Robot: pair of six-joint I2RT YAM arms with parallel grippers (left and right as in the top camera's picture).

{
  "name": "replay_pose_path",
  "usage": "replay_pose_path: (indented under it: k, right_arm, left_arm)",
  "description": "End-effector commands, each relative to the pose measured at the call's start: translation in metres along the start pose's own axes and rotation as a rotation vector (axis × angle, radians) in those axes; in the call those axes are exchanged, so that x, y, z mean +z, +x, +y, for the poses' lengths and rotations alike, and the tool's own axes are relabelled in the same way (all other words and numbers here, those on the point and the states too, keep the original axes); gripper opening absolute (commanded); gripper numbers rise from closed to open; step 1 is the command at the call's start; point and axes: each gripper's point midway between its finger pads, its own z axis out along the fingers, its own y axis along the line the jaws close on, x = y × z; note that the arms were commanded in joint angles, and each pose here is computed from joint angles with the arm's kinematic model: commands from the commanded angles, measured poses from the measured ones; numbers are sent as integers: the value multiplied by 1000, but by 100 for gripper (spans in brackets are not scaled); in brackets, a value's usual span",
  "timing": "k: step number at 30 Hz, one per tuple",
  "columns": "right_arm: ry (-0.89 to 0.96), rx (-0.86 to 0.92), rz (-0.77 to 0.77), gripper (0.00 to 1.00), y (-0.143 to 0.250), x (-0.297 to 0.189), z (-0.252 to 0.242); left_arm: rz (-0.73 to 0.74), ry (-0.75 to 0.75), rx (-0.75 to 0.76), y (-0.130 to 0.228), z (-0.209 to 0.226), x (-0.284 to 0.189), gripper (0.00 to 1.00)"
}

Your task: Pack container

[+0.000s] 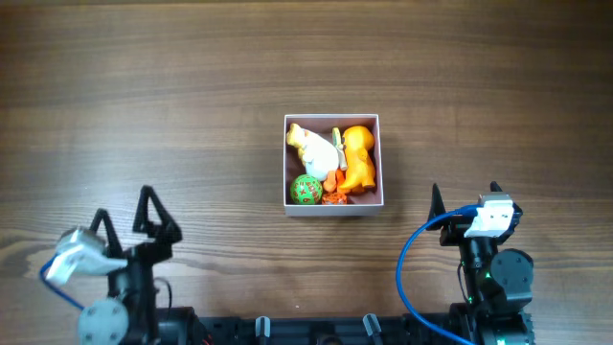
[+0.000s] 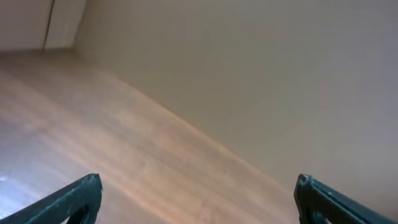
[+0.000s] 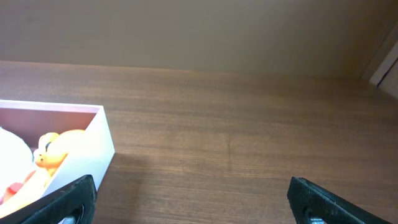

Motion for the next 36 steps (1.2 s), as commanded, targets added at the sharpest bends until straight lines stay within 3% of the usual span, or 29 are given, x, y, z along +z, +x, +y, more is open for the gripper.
replay_pose_path:
  k: [1,21,27,36]
  right_arm:
    - [-11,1,-13,100,-3,-1,2]
    - [-11,2,-13,100,-3,-1,2]
    - [-11,2,-13,100,-3,-1,2]
    - [-11,2,-12,100,-2,-1,2]
  left_arm:
    - [6,-6,15,29,14,21,100]
    - [124,35,162,105,36,44,100]
    - [131,71,289,108,30,44,100]
    - [133,71,288,108,30,44,100]
